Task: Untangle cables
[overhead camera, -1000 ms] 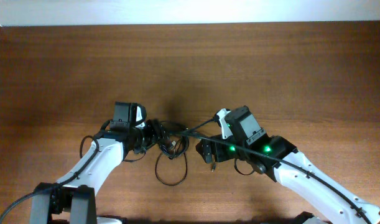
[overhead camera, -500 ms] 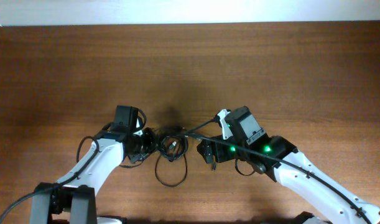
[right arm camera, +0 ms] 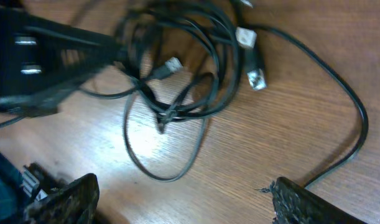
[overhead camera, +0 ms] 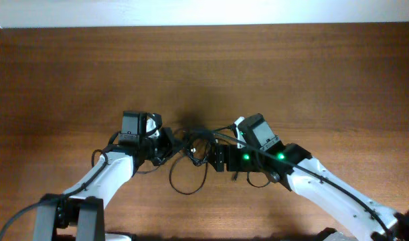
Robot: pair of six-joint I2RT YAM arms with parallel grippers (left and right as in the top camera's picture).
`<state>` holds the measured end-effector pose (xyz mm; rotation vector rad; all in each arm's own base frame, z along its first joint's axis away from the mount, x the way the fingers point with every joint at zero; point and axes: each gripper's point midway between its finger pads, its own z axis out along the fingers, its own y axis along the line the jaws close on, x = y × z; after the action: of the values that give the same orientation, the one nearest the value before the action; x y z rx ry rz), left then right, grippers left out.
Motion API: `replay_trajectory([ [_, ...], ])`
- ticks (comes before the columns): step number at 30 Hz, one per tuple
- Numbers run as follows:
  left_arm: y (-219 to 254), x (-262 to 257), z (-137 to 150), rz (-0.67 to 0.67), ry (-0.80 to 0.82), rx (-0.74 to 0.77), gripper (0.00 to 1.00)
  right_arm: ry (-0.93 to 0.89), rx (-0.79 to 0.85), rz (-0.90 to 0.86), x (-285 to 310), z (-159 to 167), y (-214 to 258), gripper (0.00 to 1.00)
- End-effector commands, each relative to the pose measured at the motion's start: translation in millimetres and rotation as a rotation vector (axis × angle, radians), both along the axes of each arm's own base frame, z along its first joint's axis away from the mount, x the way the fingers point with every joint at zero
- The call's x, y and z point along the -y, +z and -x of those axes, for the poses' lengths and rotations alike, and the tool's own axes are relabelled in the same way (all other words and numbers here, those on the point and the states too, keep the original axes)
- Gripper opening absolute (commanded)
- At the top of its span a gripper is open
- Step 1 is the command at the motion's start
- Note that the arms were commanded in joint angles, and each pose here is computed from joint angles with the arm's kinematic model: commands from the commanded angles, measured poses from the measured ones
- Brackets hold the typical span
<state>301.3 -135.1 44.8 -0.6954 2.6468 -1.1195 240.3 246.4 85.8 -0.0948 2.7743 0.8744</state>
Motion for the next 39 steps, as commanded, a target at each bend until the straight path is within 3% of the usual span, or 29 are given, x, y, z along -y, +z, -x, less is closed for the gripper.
replay_trajectory([
  [1, 21.7, 14.2, 4.3, 0.163, 0.066, -0.096, 0.00, -0.144, -0.151, 0.004, -3.9, -2.5, -30.8, 0.89],
  [4, 28.0, 20.2, 6.5, 0.266, 0.158, -0.224, 0.00, -0.207, -0.227, 0.014, -10.6, -10.5, -66.6, 0.73],
  [6, 65.7, 36.6, -11.9, 0.437, 0.120, -0.154, 0.00, -0.196, -0.282, 0.023, -11.4, -2.7, -78.9, 0.33],
  [7, 79.5, 40.2, -18.9, 0.481, 0.101, -0.108, 0.00, -0.196, -0.286, 0.027, -10.8, -1.7, -79.4, 0.07],
  [8, 95.3, 41.1, -30.5, 0.510, 0.091, -0.025, 0.00, -0.179, -0.287, 0.041, -8.5, 1.2, -81.0, 0.04],
  [9, 110.5, 29.7, -44.4, 0.542, 0.114, 0.049, 0.00, -0.114, -0.274, 0.078, -2.7, 8.0, -83.9, 0.04],
  [11, 107.4, 4.6, -52.6, 0.543, 0.186, 0.043, 0.00, -0.070, -0.263, 0.099, 1.1, 13.2, -82.9, 0.04],
  [15, 68.4, -12.6, -35.1, 0.500, 0.322, -0.190, 0.00, -0.060, -0.108, 0.127, 16.3, 6.7, -39.7, 0.05],
  [16, 66.6, -12.7, -33.8, 0.497, 0.326, -0.201, 0.00, -0.050, -0.064, 0.102, 14.5, 4.0, -26.3, 0.39],
  [17, 65.1, -11.9, -33.4, 0.479, 0.313, -0.183, 0.00, -0.043, -0.033, 0.058, 8.7, 1.0, -14.0, 0.63],
  [19, 54.2, -3.7, -27.9, 0.402, 0.278, -0.162, 0.00, 0.015, -0.013, -0.067, -12.7, 0.6, 4.5, 0.70],
  [21, 25.8, -6.2, -15.7, 0.268, 0.342, -0.236, 0.02, 0.086, 0.052, -0.092, -21.7, -1.0, 11.3, 0.79],
  [23, -2.0, -14.9, -6.9, -0.025, 0.235, -0.109, 0.89, 0.151, 0.071, -0.092, -23.2, 4.0, 11.5, 0.88],
  [24, -16.6, -24.8, 0.8, -0.193, 0.185, -0.074, 0.99, 0.151, 0.073, -0.092, -23.2, 3.8, 11.6, 0.91],
  [25, -28.2, -39.3, 8.8, -0.337, 0.177, -0.076, 0.99, 0.149, 0.073, -0.092, -22.7, 3.2, 11.5, 0.93],
  [26, -42.7, -71.3, 28.0, -0.562, 0.217, -0.135, 0.99, 0.137, 0.082, -0.075, -20.4, 0.7, 9.9, 0.95],
  [27, -45.6, -85.3, 37.8, -0.638, 0.231, -0.169, 0.99, 0.130, 0.086, -0.066, -19.0, -0.7, 9.0, 0.97],
  [30, -1.3, -94.7, 19.9, -0.660, 0.257, -0.098, 1.00, 0.118, 0.062, -0.028, -11.9, 2.6, 2.4, 1.00],
  [31, 22.8, -92.4, 10.4, -0.646, 0.261, -0.039, 0.94, 0.106, 0.069, -0.013, -9.3, 0.2, 1.0, 0.99],
  [32, 40.9, -85.3, 4.5, -0.605, 0.245, 0.017, 0.65, 0.088, 0.085, 0.012, -5.6, -4.0, -0.7, 0.99],
  [33, 54.5, -81.9, 3.4, -0.574, 0.250, 0.059, 0.59, 0.068, 0.103, 0.039, -1.4, -8.7, -2.4, 0.99],
  [34, 60.7, -82.4, 5.2, -0.583, 0.230, 0.085, 0.68, 0.035, 0.132, 0.085, 6.1, -16.1, -5.1, 0.91],
  [35, 59.4, -82.5, 6.9, -0.584, 0.227, 0.077, 0.76, 0.022, 0.142, 0.103, 9.2, -19.0, -6.3, 0.73],
  [36, 54.1, -73.5, 14.1, -0.543, 0.190, 0.041, 0.87, 0.016, 0.145, 0.114, 10.8, -20.1, -7.5, 0.64],
  [37, 50.8, -56.1, 20.5, -0.457, 0.135, 0.017, 0.99, -0.003, 0.159, 0.143, 16.0, -23.8, -9.0, 0.65],
  [39, 46.7, -52.3, 26.4, -0.455, 0.113, -0.005, 0.99, -0.028, 0.192, 0.179, 20.9, -32.2, -11.4, 0.69],
])
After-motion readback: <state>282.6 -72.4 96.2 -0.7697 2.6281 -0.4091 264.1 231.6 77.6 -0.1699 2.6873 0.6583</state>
